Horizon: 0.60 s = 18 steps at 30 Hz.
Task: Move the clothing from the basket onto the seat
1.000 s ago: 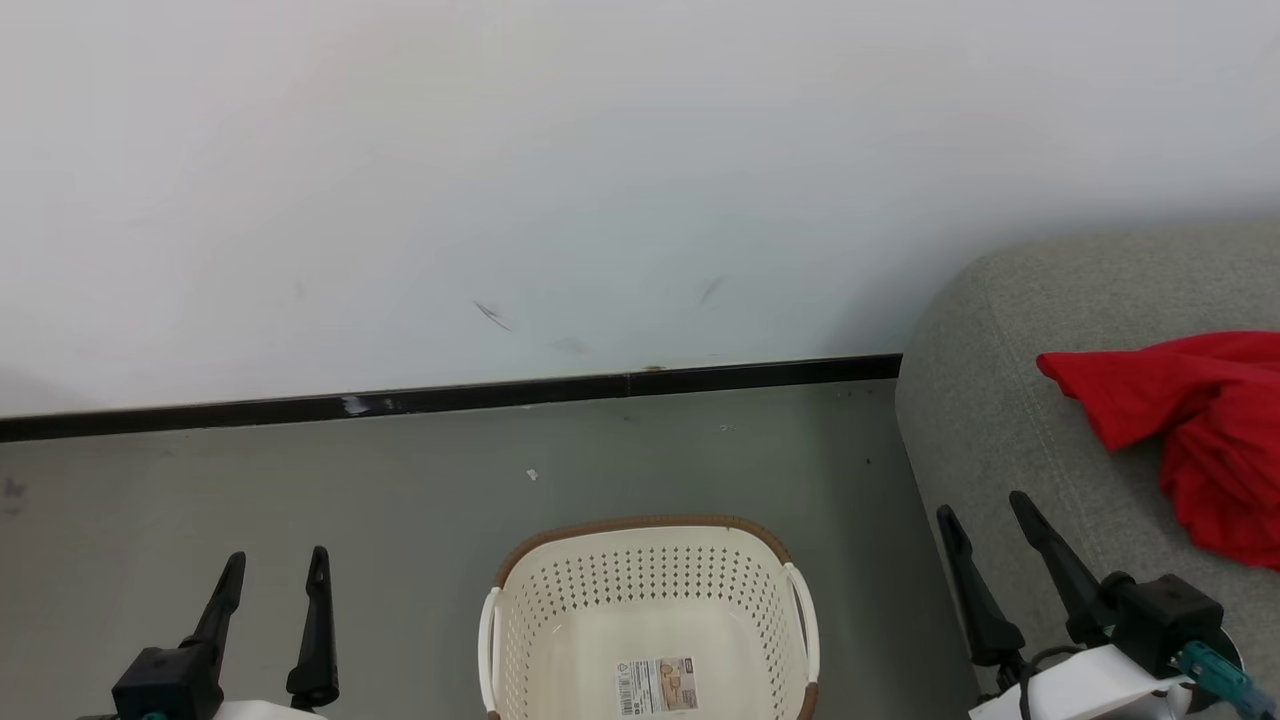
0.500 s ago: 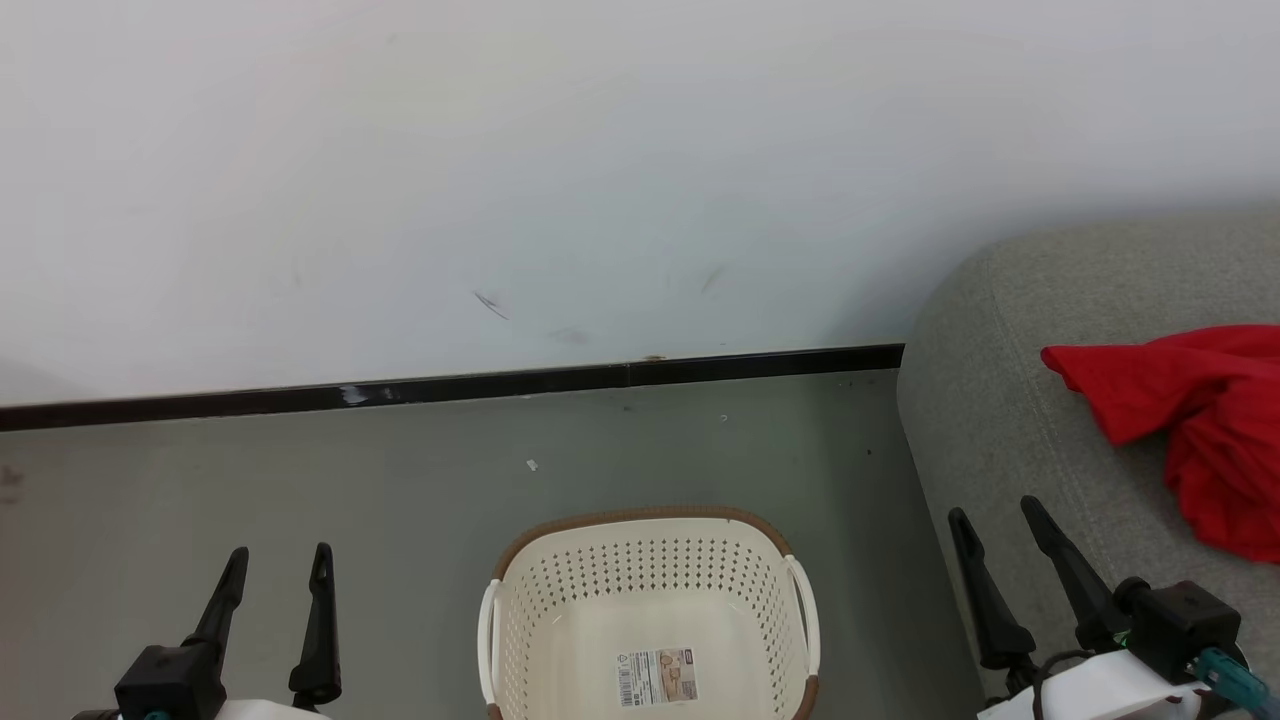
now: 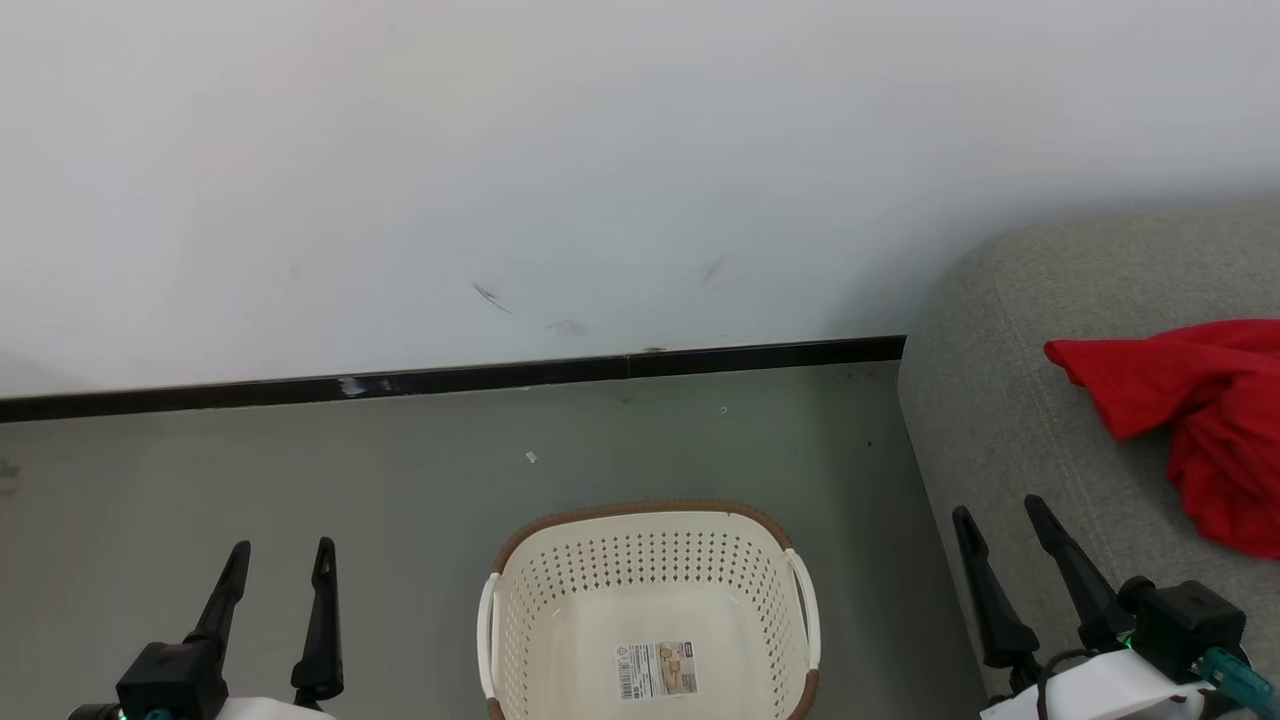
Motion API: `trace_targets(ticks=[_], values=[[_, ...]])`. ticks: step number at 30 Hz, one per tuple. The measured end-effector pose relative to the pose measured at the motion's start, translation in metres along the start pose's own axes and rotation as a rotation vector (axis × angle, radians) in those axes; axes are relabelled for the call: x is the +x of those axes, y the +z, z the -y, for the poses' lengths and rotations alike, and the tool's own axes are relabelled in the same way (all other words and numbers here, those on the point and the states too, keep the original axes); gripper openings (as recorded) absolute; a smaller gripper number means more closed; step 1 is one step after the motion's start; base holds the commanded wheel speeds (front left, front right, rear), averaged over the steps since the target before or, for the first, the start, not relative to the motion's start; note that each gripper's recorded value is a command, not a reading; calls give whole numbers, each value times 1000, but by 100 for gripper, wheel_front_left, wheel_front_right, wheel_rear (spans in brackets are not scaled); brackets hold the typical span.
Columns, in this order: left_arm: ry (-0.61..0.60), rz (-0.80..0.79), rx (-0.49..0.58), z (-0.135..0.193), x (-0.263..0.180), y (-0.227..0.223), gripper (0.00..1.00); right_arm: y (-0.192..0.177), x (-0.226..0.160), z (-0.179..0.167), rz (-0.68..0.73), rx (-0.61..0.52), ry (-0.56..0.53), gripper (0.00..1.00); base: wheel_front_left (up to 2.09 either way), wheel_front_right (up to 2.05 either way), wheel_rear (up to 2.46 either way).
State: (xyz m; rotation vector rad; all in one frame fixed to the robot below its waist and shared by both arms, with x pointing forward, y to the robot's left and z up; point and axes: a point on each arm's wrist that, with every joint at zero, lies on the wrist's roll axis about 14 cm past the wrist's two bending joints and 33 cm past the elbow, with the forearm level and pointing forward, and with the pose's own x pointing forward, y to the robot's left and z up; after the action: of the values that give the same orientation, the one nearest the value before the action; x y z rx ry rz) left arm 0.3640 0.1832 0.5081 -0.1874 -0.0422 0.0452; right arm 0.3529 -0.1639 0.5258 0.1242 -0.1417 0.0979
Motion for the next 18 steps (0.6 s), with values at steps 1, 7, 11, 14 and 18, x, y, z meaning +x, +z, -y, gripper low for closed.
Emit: trace_targets(ticks=[1,7,11,14,18], values=[[0,1,1,0,0,0,100,0,0,0,0,1,0,100,0,0,0],[-1,-32,-8,4,-4,-11,0,-11,-3,-1,-35,12,-5,0,0,0,0],[5,-86,-32,10,-12,-29,0,-28,-12,-2,-88,25,-12,0,0,0,0],[12,-91,-55,9,-12,-30,0,-28,-14,-4,-90,50,-10,0,0,0,0],[18,-105,-108,8,-11,-31,0,-27,-15,-7,-82,98,-13,0,0,0,0]])
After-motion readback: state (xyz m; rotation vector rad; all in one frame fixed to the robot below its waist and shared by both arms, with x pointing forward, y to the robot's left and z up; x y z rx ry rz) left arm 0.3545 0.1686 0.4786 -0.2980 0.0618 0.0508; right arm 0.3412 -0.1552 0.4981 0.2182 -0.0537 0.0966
